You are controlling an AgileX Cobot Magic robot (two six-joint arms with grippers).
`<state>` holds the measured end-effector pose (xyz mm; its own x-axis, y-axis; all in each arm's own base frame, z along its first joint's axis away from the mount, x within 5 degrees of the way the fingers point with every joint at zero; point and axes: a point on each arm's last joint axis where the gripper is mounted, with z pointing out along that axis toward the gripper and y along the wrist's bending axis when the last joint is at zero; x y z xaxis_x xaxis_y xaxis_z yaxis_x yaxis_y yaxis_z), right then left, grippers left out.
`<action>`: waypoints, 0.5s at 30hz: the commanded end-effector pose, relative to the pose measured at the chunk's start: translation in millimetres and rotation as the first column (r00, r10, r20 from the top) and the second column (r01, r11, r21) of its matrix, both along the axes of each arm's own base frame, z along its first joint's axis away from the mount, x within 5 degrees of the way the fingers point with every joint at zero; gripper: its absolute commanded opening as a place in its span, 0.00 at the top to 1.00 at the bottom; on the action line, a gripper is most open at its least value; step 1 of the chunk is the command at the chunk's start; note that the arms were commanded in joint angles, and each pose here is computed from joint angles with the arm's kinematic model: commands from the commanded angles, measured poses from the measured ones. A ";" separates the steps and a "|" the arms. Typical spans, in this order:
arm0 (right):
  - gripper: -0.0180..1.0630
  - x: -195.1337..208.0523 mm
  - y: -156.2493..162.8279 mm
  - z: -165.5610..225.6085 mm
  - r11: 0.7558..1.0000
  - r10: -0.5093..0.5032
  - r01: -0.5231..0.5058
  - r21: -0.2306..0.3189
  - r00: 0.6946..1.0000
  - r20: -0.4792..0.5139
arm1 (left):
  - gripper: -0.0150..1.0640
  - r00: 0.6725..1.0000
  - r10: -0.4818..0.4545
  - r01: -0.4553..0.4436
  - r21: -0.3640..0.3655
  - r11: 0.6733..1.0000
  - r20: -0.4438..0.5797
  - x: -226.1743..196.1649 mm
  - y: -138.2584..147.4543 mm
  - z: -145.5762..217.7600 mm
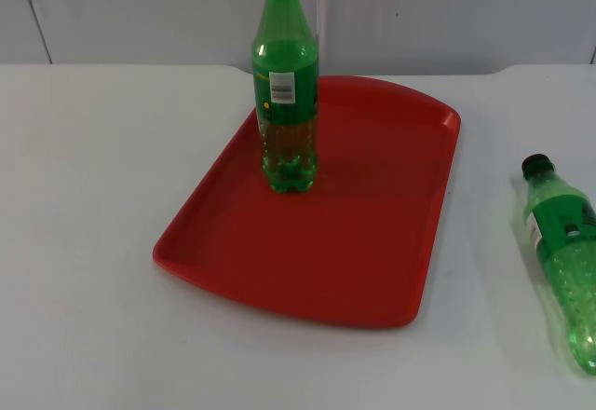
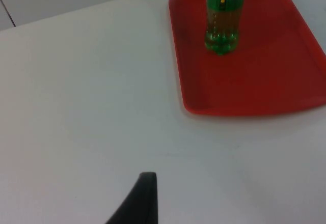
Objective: Place the bottle upright on the tray.
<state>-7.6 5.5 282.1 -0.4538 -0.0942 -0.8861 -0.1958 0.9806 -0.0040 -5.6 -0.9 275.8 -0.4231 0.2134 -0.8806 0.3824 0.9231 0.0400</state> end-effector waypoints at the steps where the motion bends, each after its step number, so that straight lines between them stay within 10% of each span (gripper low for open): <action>1: 0.01 1.8 0.2 6.8 1.000 -0.007 0.007 0.008 1.000 0.004 | 0.01 1.000 0.002 -0.002 -0.004 1.000 -0.003 0.1 -0.2 -1.4; 15: 0.01 90.1 13.2 74.1 0.999 -0.005 0.016 0.045 0.976 -0.218 | 0.01 1.000 0.002 -0.002 -0.004 1.000 -0.003 0.1 -0.2 -1.4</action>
